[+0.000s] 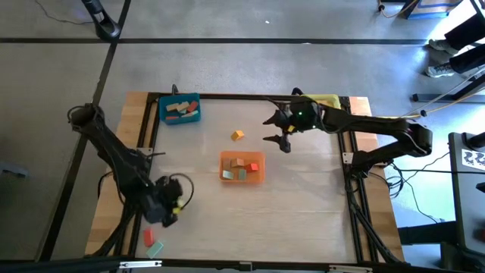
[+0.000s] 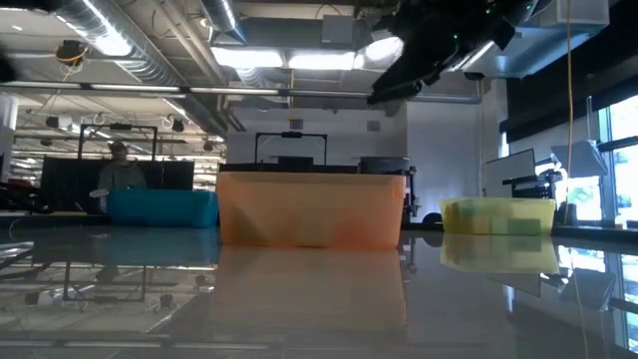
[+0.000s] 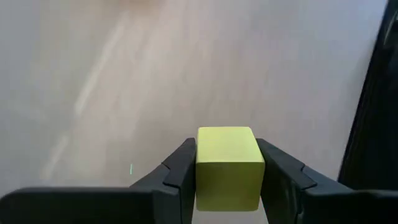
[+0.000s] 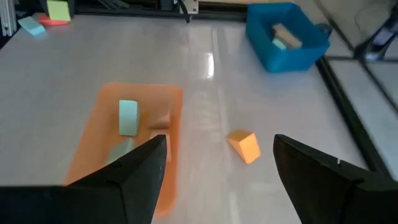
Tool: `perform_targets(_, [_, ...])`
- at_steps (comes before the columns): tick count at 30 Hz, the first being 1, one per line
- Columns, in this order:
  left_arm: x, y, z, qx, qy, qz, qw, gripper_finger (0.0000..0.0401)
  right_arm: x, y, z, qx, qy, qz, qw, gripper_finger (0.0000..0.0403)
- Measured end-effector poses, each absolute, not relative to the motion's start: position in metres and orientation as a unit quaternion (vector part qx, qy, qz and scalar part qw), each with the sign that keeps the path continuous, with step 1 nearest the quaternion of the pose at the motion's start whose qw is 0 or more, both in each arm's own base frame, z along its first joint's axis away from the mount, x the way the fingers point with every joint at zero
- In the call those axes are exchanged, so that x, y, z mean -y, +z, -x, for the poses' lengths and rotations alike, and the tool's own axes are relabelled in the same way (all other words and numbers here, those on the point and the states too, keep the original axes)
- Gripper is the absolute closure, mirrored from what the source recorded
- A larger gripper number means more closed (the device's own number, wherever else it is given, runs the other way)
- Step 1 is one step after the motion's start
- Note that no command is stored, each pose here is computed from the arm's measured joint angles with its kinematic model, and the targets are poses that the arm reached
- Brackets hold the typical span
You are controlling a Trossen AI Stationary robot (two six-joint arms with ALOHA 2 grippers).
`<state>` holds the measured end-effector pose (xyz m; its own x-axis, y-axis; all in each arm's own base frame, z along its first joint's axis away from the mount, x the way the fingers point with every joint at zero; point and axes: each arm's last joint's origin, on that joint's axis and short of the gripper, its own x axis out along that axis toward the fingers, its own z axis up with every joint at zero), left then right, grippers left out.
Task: Sort blocks by size
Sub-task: Put the light green cube block into the yellow bin
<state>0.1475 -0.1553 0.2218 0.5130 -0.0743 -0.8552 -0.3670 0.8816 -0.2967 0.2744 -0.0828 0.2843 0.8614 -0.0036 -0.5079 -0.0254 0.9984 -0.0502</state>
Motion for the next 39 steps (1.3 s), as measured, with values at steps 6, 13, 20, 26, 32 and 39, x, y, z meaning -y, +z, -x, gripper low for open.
perform_targets(6, [0.12, 0.244, -0.17, -0.387, 0.114, 0.219, 0.888, 0.0279, 0.084, 0.288, -0.275, -0.249, -0.003, 0.045, 0.967, 0.011])
perform_targets(13, [0.074, 0.263, -0.2, -0.309, 0.135, 0.155, 0.929, 0.0278, 0.087, 0.296, -0.28, -0.205, -0.027, 0.067, 0.976, 0.011])
perform_targets(20, [0.026, 0.278, -0.224, -0.243, 0.126, 0.119, 0.955, 0.0277, 0.088, 0.298, -0.285, -0.181, -0.011, 0.156, 0.971, 0.011])
perform_targets(26, [-0.008, 0.28, -0.238, -0.153, 0.054, 0.136, 0.977, 0.0277, 0.08, 0.289, -0.295, -0.181, 0.038, 0.198, 0.963, 0.011])
perform_targets(32, [-0.032, 0.262, -0.244, -0.086, 0.049, 0.196, 0.976, 0.0276, 0.049, 0.293, -0.309, -0.142, 0.04, 0.284, 0.947, 0.011])
perform_targets(39, [-0.04, 0.256, -0.266, -0.021, 0.031, 0.231, 0.972, 0.0276, 0.024, 0.291, -0.326, -0.1, 0.033, 0.376, 0.92, 0.011])
